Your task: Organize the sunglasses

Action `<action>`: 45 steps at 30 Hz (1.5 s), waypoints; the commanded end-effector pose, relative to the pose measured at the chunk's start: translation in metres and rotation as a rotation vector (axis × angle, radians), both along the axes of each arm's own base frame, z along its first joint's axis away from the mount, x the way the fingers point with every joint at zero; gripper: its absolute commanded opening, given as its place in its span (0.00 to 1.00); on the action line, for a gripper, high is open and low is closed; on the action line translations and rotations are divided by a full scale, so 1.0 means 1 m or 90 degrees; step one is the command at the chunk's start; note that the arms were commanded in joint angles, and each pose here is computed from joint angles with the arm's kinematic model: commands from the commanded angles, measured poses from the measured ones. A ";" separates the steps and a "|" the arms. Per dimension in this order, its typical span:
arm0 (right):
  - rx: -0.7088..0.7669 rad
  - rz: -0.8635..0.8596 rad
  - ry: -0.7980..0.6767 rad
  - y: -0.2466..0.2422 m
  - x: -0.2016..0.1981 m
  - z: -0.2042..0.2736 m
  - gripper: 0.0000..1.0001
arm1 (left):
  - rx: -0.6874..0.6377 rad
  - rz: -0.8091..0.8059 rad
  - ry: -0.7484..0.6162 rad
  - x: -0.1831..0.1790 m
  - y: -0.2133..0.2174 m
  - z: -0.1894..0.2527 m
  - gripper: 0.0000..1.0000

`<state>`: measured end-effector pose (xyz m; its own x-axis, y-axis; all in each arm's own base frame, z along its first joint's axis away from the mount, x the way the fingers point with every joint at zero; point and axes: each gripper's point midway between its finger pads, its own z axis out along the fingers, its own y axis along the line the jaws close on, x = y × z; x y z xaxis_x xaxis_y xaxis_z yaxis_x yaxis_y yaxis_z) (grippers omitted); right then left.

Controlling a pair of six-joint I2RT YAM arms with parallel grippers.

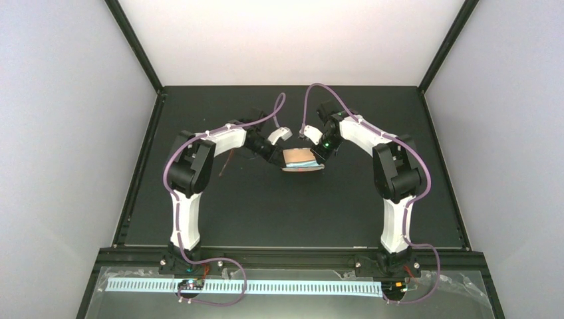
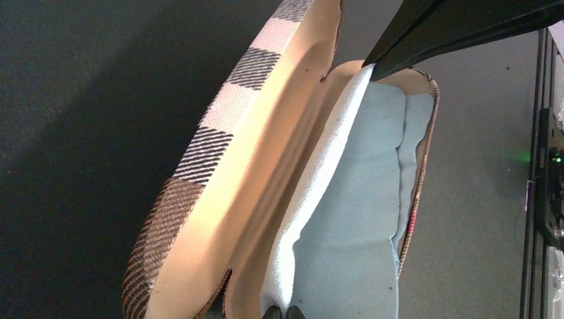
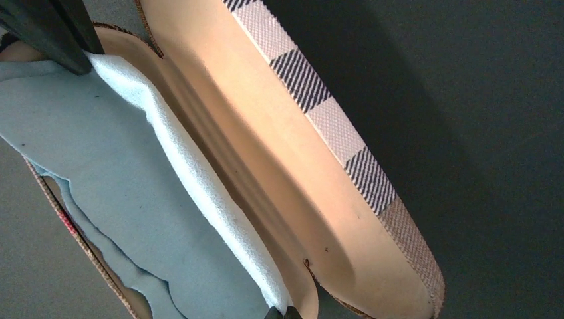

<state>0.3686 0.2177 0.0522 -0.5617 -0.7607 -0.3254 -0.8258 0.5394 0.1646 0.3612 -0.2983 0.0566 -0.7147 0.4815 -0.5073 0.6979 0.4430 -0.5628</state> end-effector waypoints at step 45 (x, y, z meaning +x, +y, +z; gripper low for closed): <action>0.027 -0.015 -0.042 0.001 0.005 0.029 0.33 | 0.025 0.004 -0.101 0.019 -0.007 0.037 0.46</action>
<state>0.3651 0.2161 0.0532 -0.5652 -0.7541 -0.3346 -0.8226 0.5456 0.1601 0.3699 -0.3020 0.0598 -0.6829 0.5051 -0.5278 0.7305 0.4747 -0.4909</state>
